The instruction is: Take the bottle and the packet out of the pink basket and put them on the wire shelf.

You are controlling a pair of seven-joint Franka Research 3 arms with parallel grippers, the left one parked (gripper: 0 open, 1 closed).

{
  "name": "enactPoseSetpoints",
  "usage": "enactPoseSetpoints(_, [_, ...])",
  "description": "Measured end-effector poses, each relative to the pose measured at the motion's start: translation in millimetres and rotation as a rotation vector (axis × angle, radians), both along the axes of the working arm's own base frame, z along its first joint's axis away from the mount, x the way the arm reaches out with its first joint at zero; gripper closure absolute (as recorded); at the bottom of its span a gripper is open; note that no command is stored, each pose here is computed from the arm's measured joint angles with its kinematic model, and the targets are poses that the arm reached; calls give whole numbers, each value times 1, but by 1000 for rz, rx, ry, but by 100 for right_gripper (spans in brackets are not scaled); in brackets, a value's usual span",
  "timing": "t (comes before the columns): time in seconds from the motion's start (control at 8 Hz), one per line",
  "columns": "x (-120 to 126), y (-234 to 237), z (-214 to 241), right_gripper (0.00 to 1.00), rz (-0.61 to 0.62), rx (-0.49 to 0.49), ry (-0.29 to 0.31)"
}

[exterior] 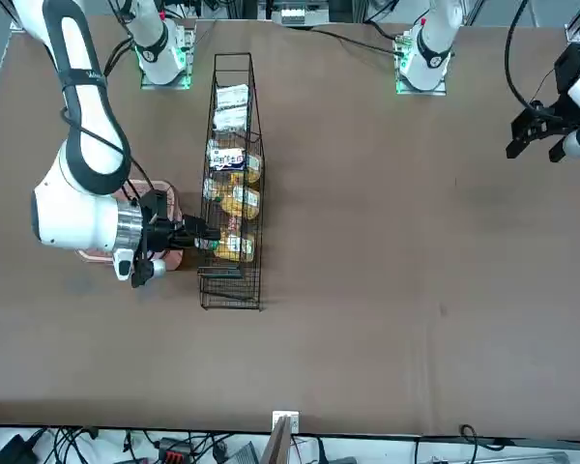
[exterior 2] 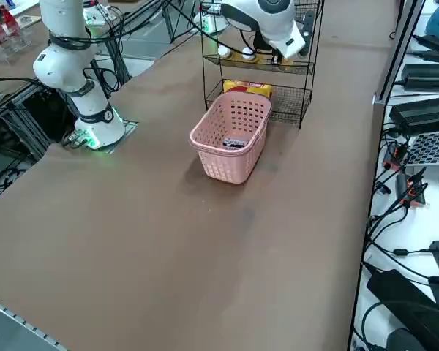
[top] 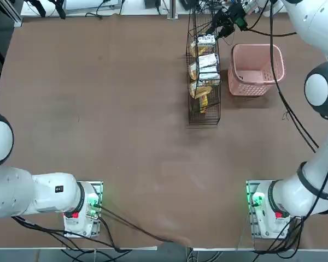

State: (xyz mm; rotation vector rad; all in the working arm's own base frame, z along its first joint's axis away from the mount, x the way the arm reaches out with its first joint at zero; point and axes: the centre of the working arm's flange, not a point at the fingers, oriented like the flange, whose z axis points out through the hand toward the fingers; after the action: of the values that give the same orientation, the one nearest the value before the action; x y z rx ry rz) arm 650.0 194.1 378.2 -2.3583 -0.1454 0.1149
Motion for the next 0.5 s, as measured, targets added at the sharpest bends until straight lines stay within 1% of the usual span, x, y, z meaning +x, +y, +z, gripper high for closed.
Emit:
enactPoseSetpoints(0.12, [0, 1, 1, 28, 2, 2, -1])
enactPoseSetpoints(0.25, [-1, 4, 4, 8, 6, 6, -5])
enactPoseSetpoints(0.38, [-1, 5, 6, 0, 7, 7, -8])
enactPoseSetpoints(0.5, [0, 3, 7, 0, 4, 7, -9])
